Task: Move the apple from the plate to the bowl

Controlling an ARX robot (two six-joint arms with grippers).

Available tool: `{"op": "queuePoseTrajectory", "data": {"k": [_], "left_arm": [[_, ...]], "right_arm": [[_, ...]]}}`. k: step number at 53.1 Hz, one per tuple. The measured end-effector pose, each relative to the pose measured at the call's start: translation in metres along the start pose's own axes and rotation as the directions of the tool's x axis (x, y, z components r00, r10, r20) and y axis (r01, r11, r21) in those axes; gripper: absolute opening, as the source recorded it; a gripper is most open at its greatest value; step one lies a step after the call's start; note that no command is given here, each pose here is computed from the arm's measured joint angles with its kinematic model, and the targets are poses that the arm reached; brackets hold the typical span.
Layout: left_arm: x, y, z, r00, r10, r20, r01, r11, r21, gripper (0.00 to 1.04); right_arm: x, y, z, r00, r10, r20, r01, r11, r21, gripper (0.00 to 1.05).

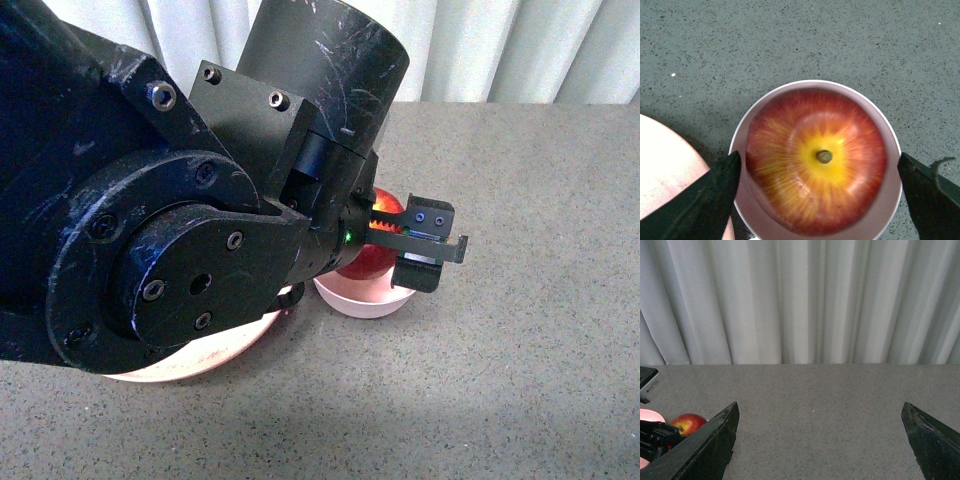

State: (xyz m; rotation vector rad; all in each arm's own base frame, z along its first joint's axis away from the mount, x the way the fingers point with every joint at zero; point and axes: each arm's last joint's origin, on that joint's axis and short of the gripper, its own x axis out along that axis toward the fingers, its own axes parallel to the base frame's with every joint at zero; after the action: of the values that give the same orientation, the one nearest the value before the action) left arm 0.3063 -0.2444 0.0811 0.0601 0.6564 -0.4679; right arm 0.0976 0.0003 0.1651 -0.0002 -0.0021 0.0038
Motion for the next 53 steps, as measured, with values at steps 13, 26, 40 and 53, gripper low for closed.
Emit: {"op": "queuePoseTrajectory", "data": {"k": [13,26,40,53], "left_arm": [[-0.001,0.001,0.002,1.000,-0.009,0.005,0.009,1.000,-0.012,0.98],[-0.013,0.012,0.009,0.996,0.034,0.086,-0.031,0.999,-0.035,0.98],[-0.046,0.049,0.013,0.976,0.124,0.181,-0.108,0.990,-0.094,0.98],[-0.083,0.074,-0.010,0.962,0.209,0.179,-0.194,0.976,-0.097,0.98]], "right_arm": [[0.000,0.000,0.000,1.000,0.000,0.000,0.000,1.000,0.000,0.95],[0.000,0.000,0.000,1.000,0.000,0.000,0.000,1.000,0.000,0.95],[0.000,0.000,0.000,1.000,0.000,0.000,0.000,1.000,0.000,0.95],[0.000,0.000,0.000,1.000,0.000,0.000,0.000,1.000,0.000,0.95]]}}
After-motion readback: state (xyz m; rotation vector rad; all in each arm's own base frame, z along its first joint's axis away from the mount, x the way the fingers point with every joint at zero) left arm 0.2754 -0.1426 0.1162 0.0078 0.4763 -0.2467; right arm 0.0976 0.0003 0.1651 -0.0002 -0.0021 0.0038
